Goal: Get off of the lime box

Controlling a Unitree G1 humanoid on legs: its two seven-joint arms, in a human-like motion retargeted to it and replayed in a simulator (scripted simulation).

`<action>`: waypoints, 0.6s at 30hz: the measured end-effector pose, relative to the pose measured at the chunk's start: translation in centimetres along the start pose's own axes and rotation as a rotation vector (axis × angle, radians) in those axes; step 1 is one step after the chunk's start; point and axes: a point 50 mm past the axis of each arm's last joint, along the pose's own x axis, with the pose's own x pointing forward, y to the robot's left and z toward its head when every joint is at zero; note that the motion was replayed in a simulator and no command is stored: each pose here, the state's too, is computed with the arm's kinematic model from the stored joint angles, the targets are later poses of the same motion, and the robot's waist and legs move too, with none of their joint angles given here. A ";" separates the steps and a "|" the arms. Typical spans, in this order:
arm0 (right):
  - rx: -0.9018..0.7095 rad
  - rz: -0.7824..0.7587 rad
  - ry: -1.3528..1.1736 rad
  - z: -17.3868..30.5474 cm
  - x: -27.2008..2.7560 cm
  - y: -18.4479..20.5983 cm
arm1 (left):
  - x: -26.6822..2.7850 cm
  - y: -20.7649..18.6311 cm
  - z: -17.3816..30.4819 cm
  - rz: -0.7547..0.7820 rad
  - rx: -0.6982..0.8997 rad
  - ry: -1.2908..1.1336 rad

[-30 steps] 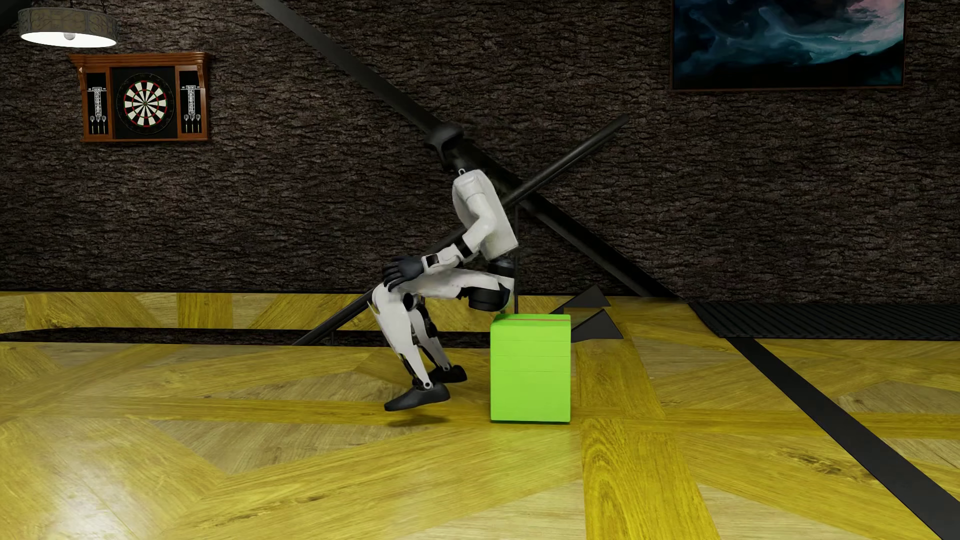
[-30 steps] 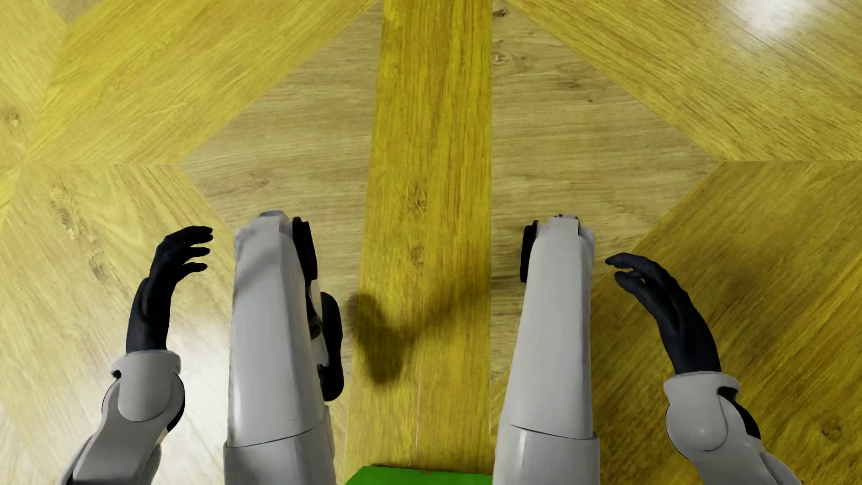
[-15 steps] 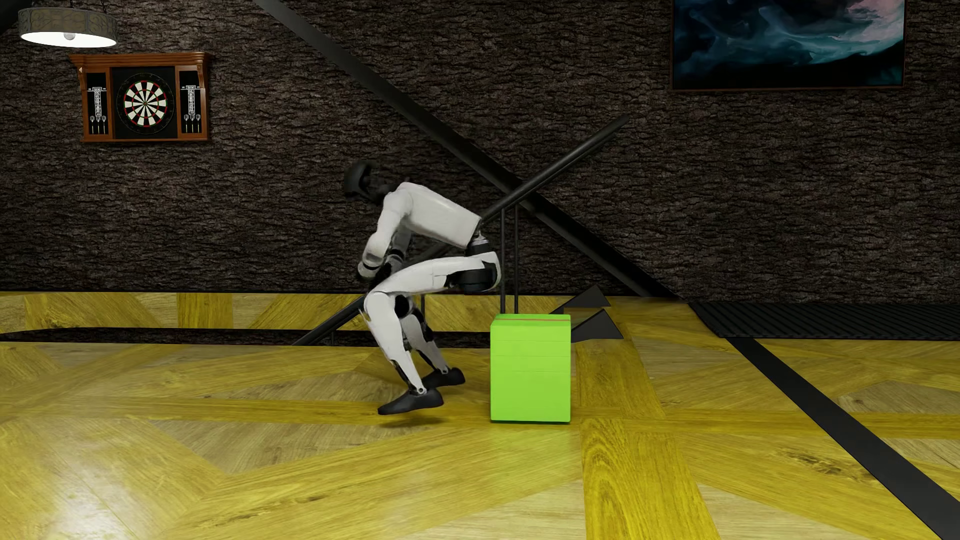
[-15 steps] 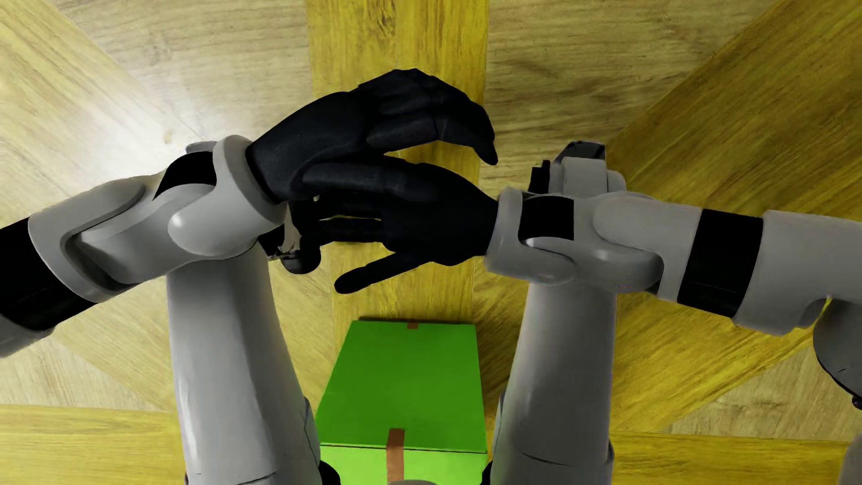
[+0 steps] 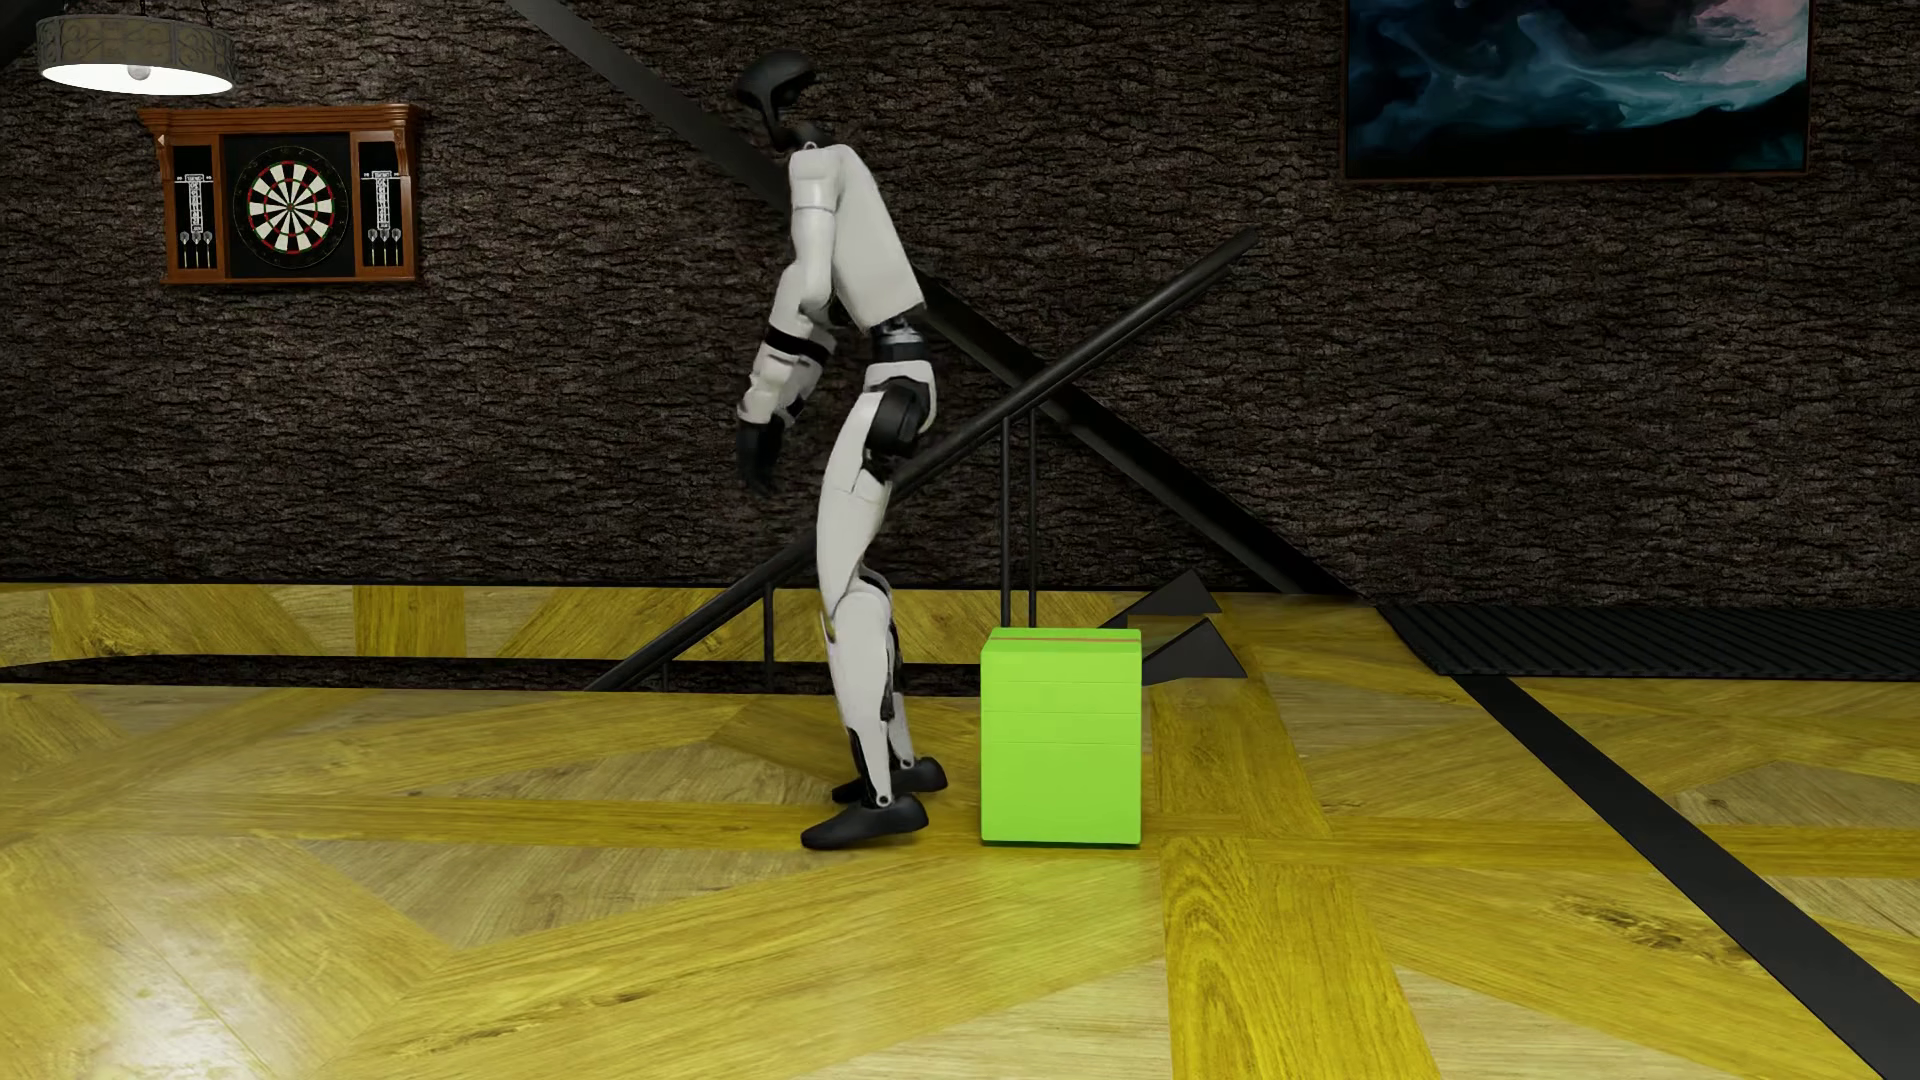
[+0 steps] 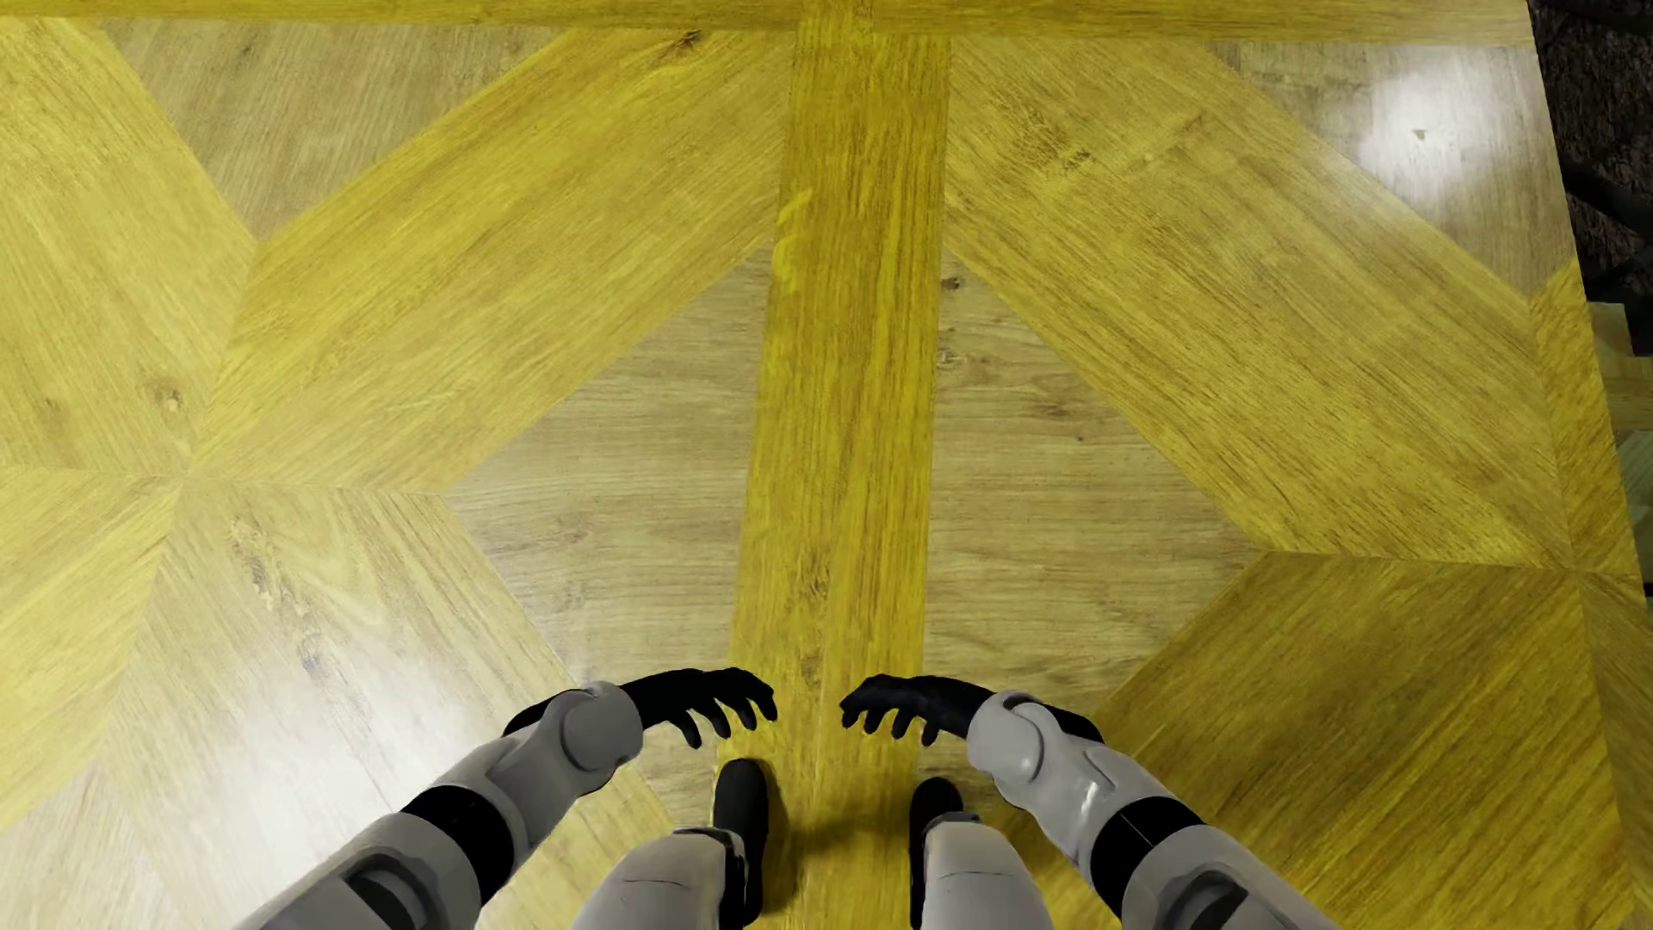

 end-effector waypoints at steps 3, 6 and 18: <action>0.159 -0.031 0.039 -3.5 -2.5 2.2 | -2.4 -3.5 -5.9 0.062 -0.290 0.130; 0.338 -0.109 0.171 -7.9 -5.2 4.4 | -4.8 -6.7 -10.0 0.109 -0.445 0.256; 0.547 0.046 0.598 -15.3 -11.3 13.2 | -7.8 -13.8 -13.7 -0.022 -0.620 0.482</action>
